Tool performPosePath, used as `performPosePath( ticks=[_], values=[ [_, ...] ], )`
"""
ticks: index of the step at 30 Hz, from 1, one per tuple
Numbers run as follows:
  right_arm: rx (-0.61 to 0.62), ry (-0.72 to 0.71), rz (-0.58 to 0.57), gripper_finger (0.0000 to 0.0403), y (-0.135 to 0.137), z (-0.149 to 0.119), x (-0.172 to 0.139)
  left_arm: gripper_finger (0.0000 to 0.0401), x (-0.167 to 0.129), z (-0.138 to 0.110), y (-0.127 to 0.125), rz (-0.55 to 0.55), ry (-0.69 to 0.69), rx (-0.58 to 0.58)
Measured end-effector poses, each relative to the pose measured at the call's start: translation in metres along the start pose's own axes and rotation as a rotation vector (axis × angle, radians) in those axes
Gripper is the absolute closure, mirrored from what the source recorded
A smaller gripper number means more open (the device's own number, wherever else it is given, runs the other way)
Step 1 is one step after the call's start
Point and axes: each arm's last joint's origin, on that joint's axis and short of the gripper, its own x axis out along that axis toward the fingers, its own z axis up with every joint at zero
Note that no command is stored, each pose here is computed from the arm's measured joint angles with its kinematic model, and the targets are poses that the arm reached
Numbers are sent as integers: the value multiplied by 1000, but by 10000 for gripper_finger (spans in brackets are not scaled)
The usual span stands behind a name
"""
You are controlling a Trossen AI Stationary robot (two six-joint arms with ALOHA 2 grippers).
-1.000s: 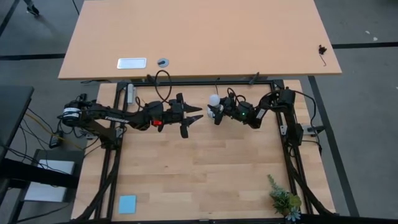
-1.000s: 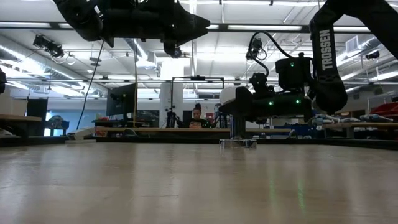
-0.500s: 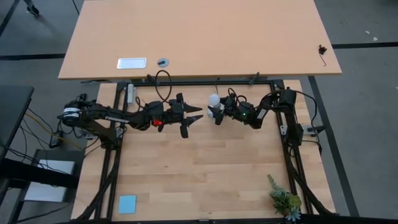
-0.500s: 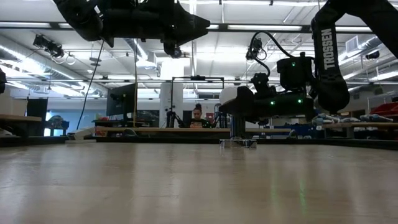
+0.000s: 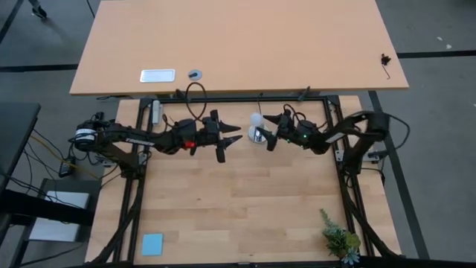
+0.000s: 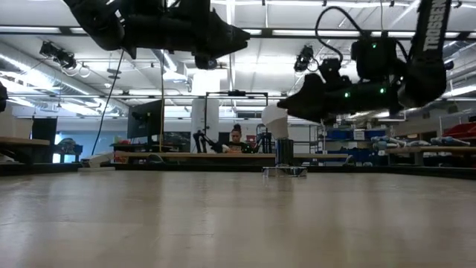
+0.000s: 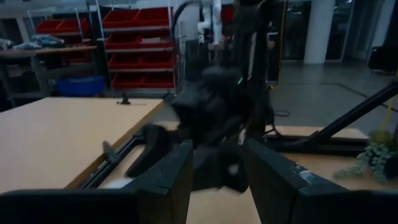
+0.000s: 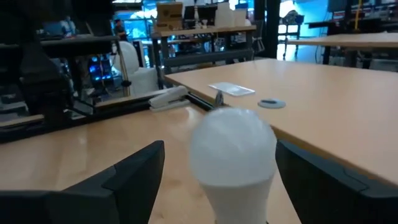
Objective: Screw lightbulb
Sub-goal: Insert the white lightbulb into the silver lamp
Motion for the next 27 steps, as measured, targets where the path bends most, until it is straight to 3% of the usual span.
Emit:
performPosePath(
  ticks=[8, 15, 20, 23, 27],
  values=[
    [-47, 99, -26, 89, 9, 47, -1, 254, 0, -4, 6, 20, 37, 2],
    [-93, 452, -52, 93, 19, 126, 23, 254, -1, -10, 11, 35, 100, 11],
    [-157, 628, -11, 100, 24, 175, 48, 254, -1, -11, 17, 15, 112, -1],
    [-171, 741, 3, 105, 25, 186, 65, 254, -1, -11, 20, 4, 116, -3],
    [-235, 887, 22, 106, 26, 181, 89, 254, -3, -16, 25, 13, 127, -4]
  ],
)
